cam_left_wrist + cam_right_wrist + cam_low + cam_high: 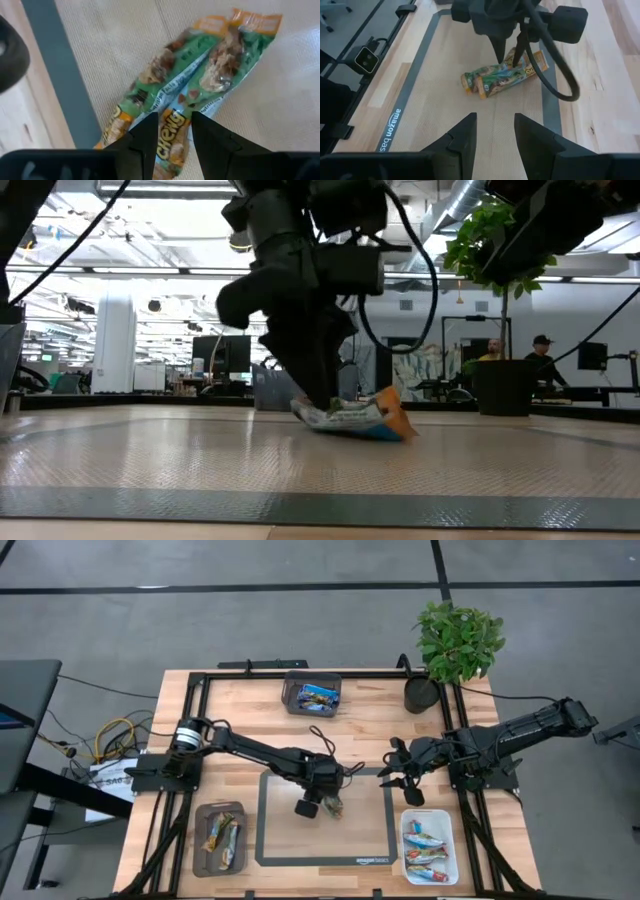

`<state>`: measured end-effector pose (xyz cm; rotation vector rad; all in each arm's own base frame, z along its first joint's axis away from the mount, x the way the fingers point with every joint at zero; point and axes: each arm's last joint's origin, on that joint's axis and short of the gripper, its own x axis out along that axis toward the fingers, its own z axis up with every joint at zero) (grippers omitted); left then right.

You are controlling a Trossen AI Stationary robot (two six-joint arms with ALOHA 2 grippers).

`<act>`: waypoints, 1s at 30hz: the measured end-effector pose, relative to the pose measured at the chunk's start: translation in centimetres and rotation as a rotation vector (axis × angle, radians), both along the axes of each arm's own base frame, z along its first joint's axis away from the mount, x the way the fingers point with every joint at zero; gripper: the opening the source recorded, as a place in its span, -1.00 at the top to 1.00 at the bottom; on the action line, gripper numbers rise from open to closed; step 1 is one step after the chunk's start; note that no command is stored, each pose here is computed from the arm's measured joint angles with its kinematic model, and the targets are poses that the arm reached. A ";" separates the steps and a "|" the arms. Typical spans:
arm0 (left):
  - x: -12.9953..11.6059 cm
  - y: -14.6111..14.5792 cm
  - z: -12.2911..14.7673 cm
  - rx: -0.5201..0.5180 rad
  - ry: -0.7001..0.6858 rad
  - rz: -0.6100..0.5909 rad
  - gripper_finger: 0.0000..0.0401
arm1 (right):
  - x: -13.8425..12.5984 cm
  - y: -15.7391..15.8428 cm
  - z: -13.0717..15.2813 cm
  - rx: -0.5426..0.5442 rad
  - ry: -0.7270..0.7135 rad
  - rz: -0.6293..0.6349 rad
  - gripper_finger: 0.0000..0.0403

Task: Pick and place Granola Bars by type
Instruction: Put the left orange snack bar into the bottom black transparent bin

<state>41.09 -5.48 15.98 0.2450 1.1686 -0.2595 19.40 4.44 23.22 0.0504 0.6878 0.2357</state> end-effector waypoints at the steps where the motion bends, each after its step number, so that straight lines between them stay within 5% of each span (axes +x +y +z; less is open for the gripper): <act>1: 0.1 0.1 0.1 -0.003 -0.007 0.002 0.44 | 0.0 0.0 0.0 -0.001 0.000 -0.001 0.39; 6: -0.2 0.3 0.0 -0.036 0.031 -0.002 0.51 | 0.0 0.0 0.0 -0.001 0.000 -0.002 0.39; 13: -0.4 0.1 0.2 -0.071 0.054 0.016 0.95 | 0.0 0.0 0.0 -0.002 0.000 -0.004 0.39; 22: 0.2 0.7 2.0 -0.144 0.084 0.199 1.00 | 0.5 0.1 0.7 0.017 -0.086 -0.005 0.39; 30: -0.9 0.5 5.2 -0.156 0.245 0.341 1.00 | 1.1 0.2 1.7 0.026 -0.215 0.007 0.39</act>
